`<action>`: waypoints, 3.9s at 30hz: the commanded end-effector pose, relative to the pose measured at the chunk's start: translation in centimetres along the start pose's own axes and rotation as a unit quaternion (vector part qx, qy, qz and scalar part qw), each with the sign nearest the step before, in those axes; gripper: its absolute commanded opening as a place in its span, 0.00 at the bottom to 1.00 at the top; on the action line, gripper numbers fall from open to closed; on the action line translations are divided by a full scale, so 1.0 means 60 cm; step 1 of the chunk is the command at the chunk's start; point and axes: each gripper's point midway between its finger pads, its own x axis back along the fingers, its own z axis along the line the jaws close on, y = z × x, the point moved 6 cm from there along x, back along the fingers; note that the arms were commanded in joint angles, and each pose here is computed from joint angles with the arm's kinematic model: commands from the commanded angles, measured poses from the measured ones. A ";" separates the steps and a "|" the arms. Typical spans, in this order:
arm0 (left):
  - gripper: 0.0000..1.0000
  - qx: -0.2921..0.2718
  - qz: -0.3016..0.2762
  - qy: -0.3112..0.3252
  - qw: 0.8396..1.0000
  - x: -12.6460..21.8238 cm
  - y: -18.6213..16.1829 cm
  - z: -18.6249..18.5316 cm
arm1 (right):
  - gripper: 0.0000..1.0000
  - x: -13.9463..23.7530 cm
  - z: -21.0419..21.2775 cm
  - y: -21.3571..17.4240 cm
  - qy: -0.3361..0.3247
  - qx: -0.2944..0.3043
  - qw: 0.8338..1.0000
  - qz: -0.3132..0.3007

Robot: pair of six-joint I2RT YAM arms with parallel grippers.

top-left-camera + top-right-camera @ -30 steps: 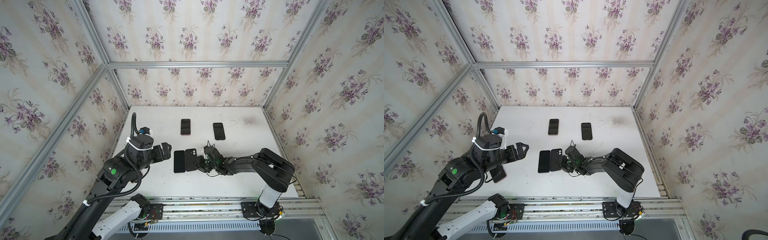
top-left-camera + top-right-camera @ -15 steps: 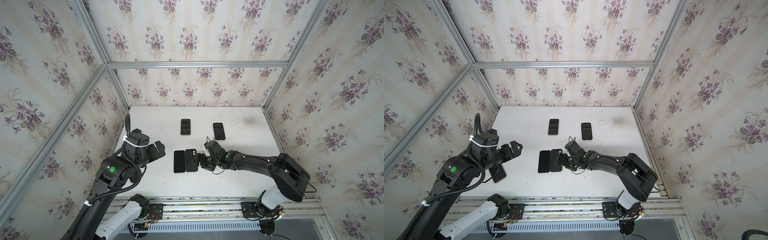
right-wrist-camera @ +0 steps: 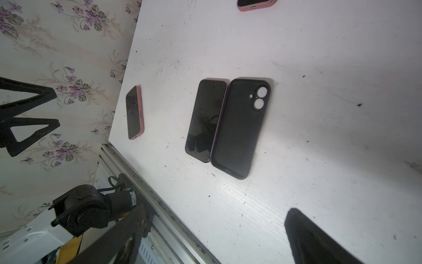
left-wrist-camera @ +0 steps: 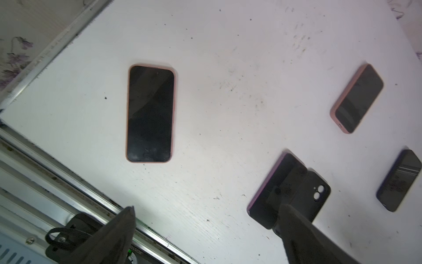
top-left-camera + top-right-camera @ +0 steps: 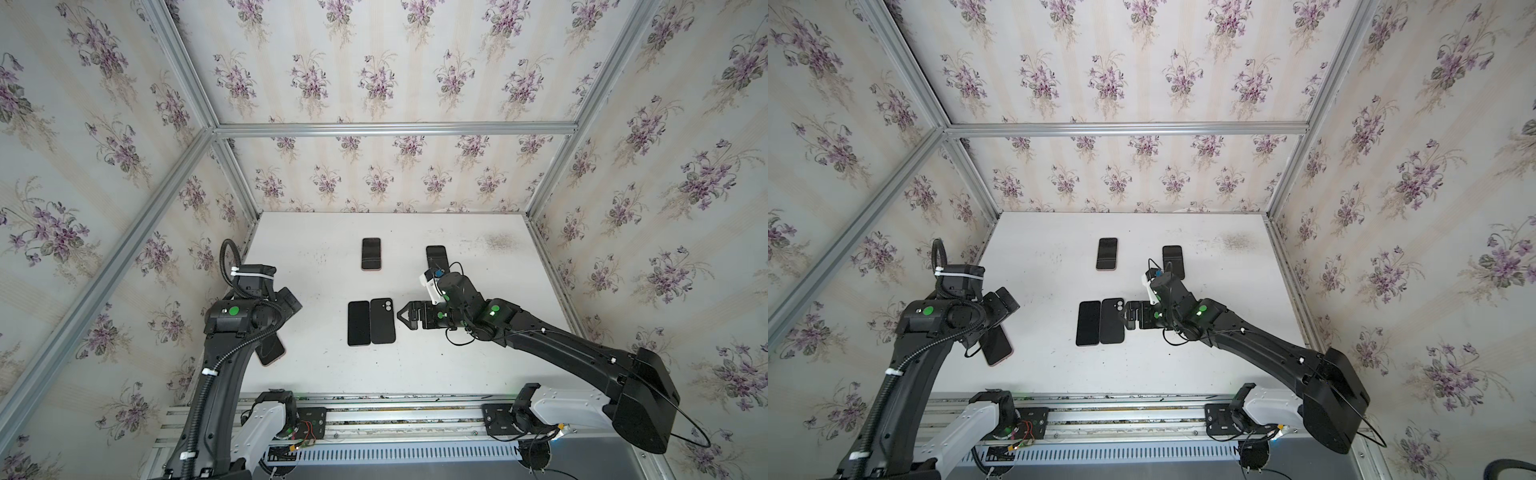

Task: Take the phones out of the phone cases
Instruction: 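Grasp the pink-cased phone nearest the robot with the left gripper, then lift the pink-cased phone with the left gripper while the right gripper hovers, then bring the pink-cased phone to the right gripper while it grips the case edge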

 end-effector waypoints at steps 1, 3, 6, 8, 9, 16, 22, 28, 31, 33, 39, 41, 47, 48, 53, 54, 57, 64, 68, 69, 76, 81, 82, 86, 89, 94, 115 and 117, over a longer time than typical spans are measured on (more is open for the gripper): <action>1.00 -0.007 0.005 0.043 0.999 -0.029 0.022 0.021 | 1.00 0.015 -0.009 0.014 0.005 -0.001 1.000 -0.007; 1.00 0.003 0.033 0.060 0.998 -0.053 0.031 0.034 | 1.00 0.020 -0.014 0.026 0.011 -0.011 1.000 -0.016; 1.00 0.022 0.068 0.054 0.996 -0.087 0.045 0.047 | 1.00 0.023 -0.012 0.043 0.023 -0.013 0.999 -0.021; 1.00 0.023 0.077 0.059 0.995 -0.107 0.054 0.055 | 1.00 0.023 -0.009 0.052 0.027 -0.012 0.999 -0.020; 1.00 0.020 0.081 0.061 0.995 -0.113 0.058 0.058 | 1.00 0.022 -0.006 0.057 0.029 -0.011 0.999 -0.020; 1.00 0.022 0.134 0.084 0.987 -0.185 0.062 0.083 | 1.00 0.007 0.010 0.084 0.042 -0.018 0.999 -0.018; 1.00 -0.001 0.166 0.103 0.981 -0.226 0.057 0.096 | 1.00 -0.001 0.018 0.097 0.050 -0.027 0.998 -0.021; 1.00 -0.010 0.191 0.117 0.975 -0.263 0.049 0.110 | 0.99 -0.011 0.021 0.106 0.052 -0.031 0.998 -0.019; 1.00 -0.016 0.196 0.118 0.973 -0.277 0.046 0.113 | 0.99 -0.016 0.022 0.110 0.053 -0.036 0.998 -0.019; 1.00 -0.019 0.201 0.120 0.972 -0.286 0.045 0.116 | 0.99 -0.018 0.022 0.111 0.054 -0.038 0.998 -0.020; 0.98 -0.018 0.211 0.112 0.971 -0.306 0.043 0.118 | 0.97 -0.026 0.022 0.113 0.053 -0.045 0.997 -0.015; 0.96 -0.022 0.212 0.108 0.971 -0.310 0.043 0.117 | 0.97 -0.028 0.022 0.114 0.053 -0.045 0.997 -0.015; 0.82 -0.016 0.226 0.092 0.970 -0.321 0.040 0.114 | 0.96 -0.034 0.023 0.119 0.056 -0.051 0.997 -0.017; 0.79 -0.015 0.228 0.090 0.969 -0.323 0.039 0.115 | 0.96 -0.034 0.024 0.121 0.057 -0.051 0.997 -0.018; 0.75 -0.015 0.231 0.089 0.969 -0.326 0.038 0.117 | 0.95 -0.040 0.026 0.124 0.060 -0.051 0.997 -0.014; 0.75 -0.013 0.231 0.088 0.969 -0.326 0.039 0.117 | 0.95 -0.041 0.027 0.125 0.061 -0.052 0.997 -0.014; 0.76 -0.012 0.232 0.086 0.969 -0.325 0.038 0.118 | 0.95 -0.045 0.025 0.124 0.061 -0.054 0.997 -0.011; 0.70 -0.010 0.236 0.079 0.969 -0.324 0.034 0.118 | 0.95 -0.057 0.018 0.116 0.059 -0.062 0.996 0.000; 0.67 -0.007 0.237 0.066 0.969 -0.323 0.031 0.115 | 0.95 -0.058 0.012 0.111 0.057 -0.064 0.996 -0.002; 0.67 -0.007 0.236 0.063 0.970 -0.322 0.031 0.113 | 0.94 -0.058 0.011 0.110 0.057 -0.064 0.996 -0.002; 0.65 -0.007 0.222 0.029 0.975 -0.307 0.035 0.100 | 0.94 -0.059 0.002 0.099 0.052 -0.068 0.996 -0.004; 0.62 -0.007 0.215 -0.004 0.976 -0.296 0.035 0.089 | 0.94 -0.062 -0.010 0.086 0.048 -0.074 0.996 -0.001; 0.62 -0.007 0.215 -0.009 0.977 -0.294 0.035 0.087 | 0.94 -0.062 -0.010 0.084 0.049 -0.074 0.996 0.000; 0.61 -0.010 0.207 -0.025 0.978 -0.284 0.033 0.081 | 0.95 -0.069 -0.016 0.076 0.050 -0.080 0.996 0.004; 0.60 -0.010 0.206 -0.033 0.978 -0.279 0.030 0.079 | 0.94 -0.074 -0.018 0.074 0.053 -0.082 0.995 0.008; 0.59 -0.006 0.202 -0.048 0.978 -0.272 0.028 0.073 | 0.94 -0.083 -0.019 0.071 0.058 -0.083 0.995 0.017; 0.59 -0.085 0.124 -0.198 0.969 -0.139 0.032 -0.105 | 0.89 -0.128 0.065 0.081 0.188 -0.006 0.982 0.037; 0.59 -0.097 0.118 -0.212 0.965 -0.119 0.027 -0.134 | 0.88 -0.132 0.081 0.082 0.205 0.010 0.978 0.038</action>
